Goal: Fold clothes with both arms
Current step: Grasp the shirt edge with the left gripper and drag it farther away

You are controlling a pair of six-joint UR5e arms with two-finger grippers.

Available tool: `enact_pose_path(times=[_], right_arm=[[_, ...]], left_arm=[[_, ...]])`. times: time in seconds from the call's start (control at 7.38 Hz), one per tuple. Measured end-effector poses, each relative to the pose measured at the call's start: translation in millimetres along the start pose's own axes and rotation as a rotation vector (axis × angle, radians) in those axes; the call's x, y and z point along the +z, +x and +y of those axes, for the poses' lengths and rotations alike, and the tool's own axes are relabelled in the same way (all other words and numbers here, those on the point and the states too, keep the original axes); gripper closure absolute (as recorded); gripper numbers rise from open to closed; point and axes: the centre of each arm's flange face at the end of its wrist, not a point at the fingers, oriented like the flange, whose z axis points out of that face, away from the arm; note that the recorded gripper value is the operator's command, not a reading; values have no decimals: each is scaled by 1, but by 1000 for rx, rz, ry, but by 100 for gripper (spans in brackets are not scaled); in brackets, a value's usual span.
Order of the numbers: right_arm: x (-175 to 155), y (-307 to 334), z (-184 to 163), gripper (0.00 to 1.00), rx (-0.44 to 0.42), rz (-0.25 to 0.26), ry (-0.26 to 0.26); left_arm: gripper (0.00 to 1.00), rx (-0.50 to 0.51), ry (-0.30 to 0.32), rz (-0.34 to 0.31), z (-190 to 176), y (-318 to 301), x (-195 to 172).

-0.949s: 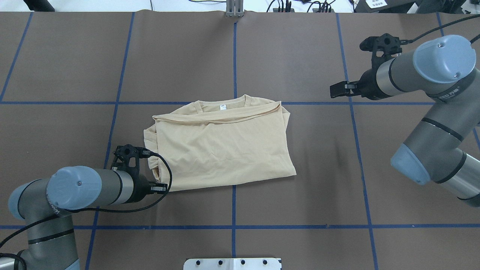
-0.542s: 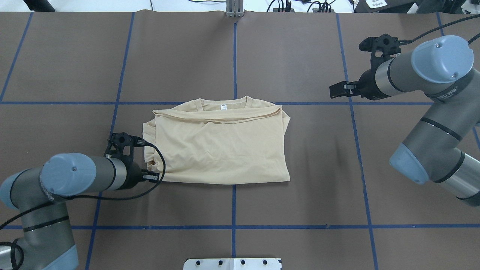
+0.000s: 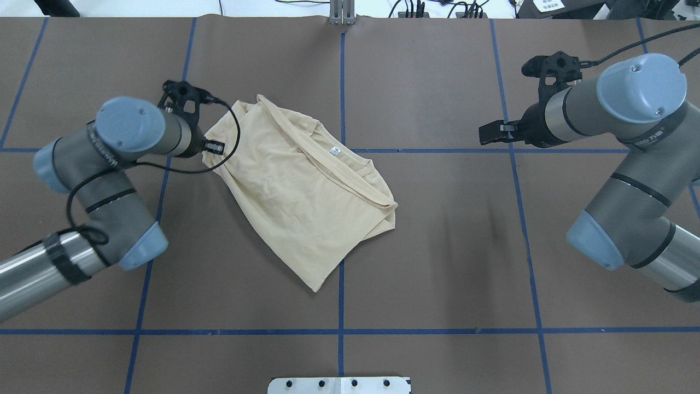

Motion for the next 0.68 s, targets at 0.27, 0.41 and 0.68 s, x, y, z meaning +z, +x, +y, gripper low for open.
enact_pose_path(times=[0.27, 0.41, 0.68], right_arm=[[0, -2, 1, 0, 0, -2, -1], [0, -3, 2, 0, -1, -3, -1], [5, -22, 5, 0, 6, -14, 1]], left_arm=[[84, 56, 51, -62, -109, -18, 22], [1, 97, 66, -83, -133, -38, 23], [0, 166, 109, -60, -134, -61, 22]])
